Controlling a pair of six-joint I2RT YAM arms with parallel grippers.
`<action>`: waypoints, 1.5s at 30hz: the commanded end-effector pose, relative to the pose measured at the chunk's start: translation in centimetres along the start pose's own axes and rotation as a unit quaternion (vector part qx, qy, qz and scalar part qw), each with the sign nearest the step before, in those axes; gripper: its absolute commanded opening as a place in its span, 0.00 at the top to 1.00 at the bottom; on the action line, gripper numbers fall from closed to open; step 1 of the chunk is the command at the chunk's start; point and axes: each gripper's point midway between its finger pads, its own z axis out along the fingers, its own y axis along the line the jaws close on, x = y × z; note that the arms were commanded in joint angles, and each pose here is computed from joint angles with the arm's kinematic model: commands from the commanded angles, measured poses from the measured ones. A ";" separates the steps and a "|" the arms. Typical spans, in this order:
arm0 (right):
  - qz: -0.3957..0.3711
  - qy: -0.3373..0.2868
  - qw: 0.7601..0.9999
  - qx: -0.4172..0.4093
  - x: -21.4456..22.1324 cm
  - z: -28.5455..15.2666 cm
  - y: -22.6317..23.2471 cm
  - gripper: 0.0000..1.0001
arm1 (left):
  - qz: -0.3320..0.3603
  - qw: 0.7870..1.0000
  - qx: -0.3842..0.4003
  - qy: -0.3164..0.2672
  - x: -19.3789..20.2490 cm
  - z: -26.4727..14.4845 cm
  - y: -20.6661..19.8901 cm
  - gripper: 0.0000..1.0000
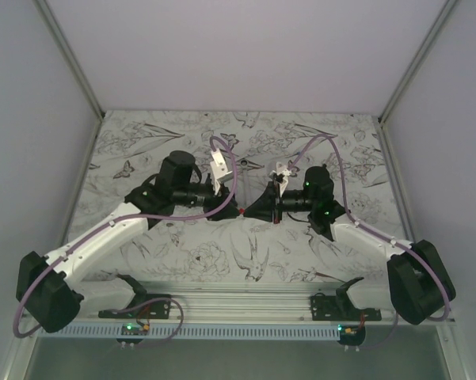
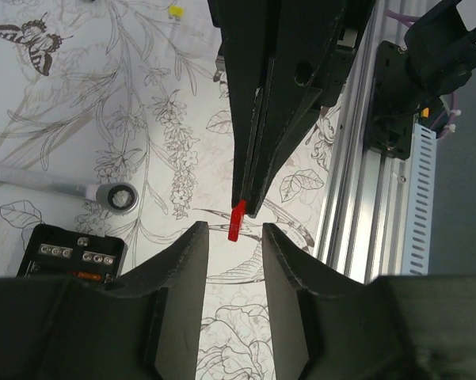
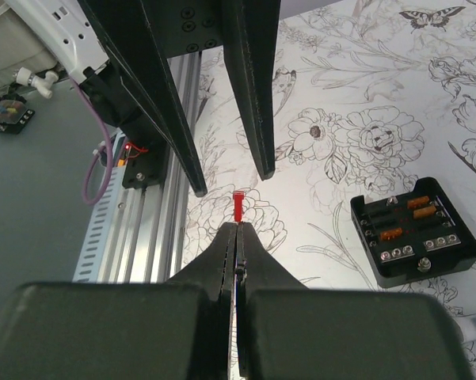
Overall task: Snap on the fuse box
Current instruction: Pick up the fuse from the center of the board.
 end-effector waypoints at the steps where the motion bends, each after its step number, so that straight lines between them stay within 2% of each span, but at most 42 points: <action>1: -0.033 -0.013 0.999 -0.017 -2.1 -0.1 0.5 1.00 | 0.034 0.999 0.027 -0.025 -1.9 0.2 -0.4 0.64; 6: -0.033 -0.013 0.999 -0.018 -2.1 -0.1 0.6 1.00 | 0.029 0.998 0.043 -0.021 -1.6 0.5 -0.6 0.65; 13: -0.033 -0.013 0.999 -0.022 -2.1 -0.1 0.7 1.00 | 0.028 0.999 0.043 -0.020 -1.5 0.7 -0.5 0.78; 21: -0.033 -0.013 0.999 -0.023 -2.1 -0.1 0.7 1.00 | 0.024 0.998 0.055 -0.018 -1.3 0.9 -0.7 0.87; 27: -0.033 -0.014 0.999 -0.020 -2.2 -0.1 0.6 1.00 | 0.024 0.998 0.063 -0.019 -1.2 0.8 -1.1 1.00; 32: -0.024 -0.012 1.000 -0.003 -2.0 0.1 -0.2 0.98 | 0.017 0.999 0.048 -0.016 -0.9 0.8 -0.7 1.00; 34: -0.017 -0.010 1.000 0.013 -1.8 0.2 -0.9 0.91 | 0.005 1.000 0.021 -0.011 -0.6 0.8 0.1 1.00; 36: -0.009 -0.005 0.999 0.033 -1.4 0.2 -1.8 0.75 | -0.013 1.000 -0.024 -0.005 -0.1 0.6 1.4 1.00; 37: -0.003 -0.002 0.999 0.049 -1.1 0.2 -2.5 0.70 | -0.025 0.998 -0.055 -0.003 0.2 0.4 2.4 1.00; 41: 0.030 0.016 0.993 0.110 0.7 0.6 -5.8 0.70 | -0.093 0.981 -0.170 0.000 1.5 -0.9 5.8 1.00; 45: 0.077 0.013 0.977 0.198 1.8 0.8 -9.9 0.71 | -0.170 0.948 -0.267 0.002 3.4 -2.7 8.4 1.00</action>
